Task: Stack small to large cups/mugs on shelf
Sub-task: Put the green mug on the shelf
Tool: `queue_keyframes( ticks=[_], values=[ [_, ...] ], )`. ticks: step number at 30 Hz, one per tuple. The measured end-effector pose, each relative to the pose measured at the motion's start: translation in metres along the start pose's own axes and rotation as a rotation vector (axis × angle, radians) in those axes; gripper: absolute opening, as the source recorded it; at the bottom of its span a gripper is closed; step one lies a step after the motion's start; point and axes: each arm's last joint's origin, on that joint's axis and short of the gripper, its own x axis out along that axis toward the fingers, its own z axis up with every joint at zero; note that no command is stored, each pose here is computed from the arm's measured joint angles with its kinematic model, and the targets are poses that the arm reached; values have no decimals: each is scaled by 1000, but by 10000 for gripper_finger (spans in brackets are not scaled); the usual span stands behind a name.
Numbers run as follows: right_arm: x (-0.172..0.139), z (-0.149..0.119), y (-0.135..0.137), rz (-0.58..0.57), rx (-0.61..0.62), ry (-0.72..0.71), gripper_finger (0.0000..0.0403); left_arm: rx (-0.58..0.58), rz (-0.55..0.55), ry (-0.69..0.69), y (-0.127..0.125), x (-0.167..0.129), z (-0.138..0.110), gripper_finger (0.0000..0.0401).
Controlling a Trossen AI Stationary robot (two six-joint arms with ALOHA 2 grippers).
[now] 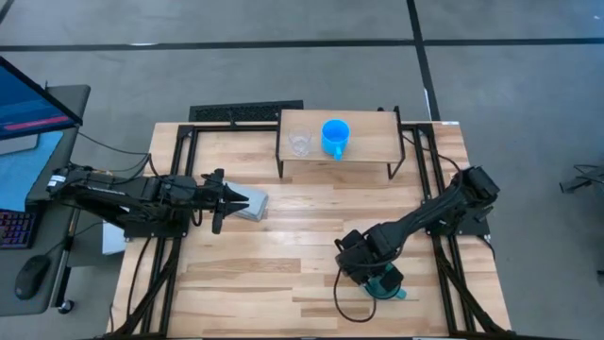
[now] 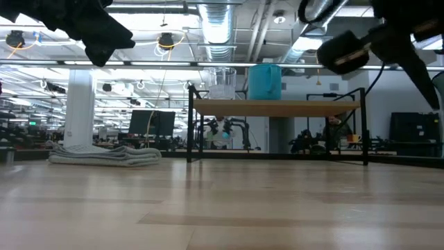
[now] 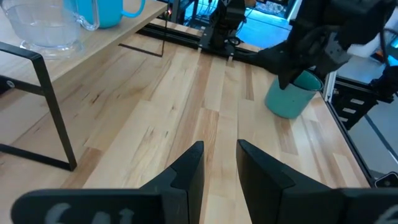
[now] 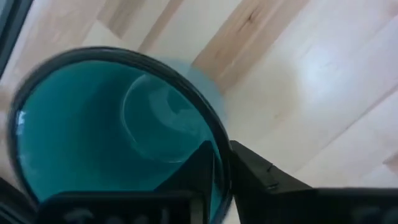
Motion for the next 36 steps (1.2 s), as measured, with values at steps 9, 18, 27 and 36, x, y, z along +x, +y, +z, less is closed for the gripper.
queue_keyframes(
  ticks=[9,18,27,36],
  values=[
    [5,-3,-10,90,90,23,29,1,3,5,0,0,-1,85],
    [3,-6,-21,82,196,16,29,1,28,-2,1,0,0,85],
    [-21,-11,-43,22,326,39,29,1,29,-3,1,0,0,85],
    [-69,-25,-60,56,451,13,29,1,26,-2,1,0,0,85]
  ],
)
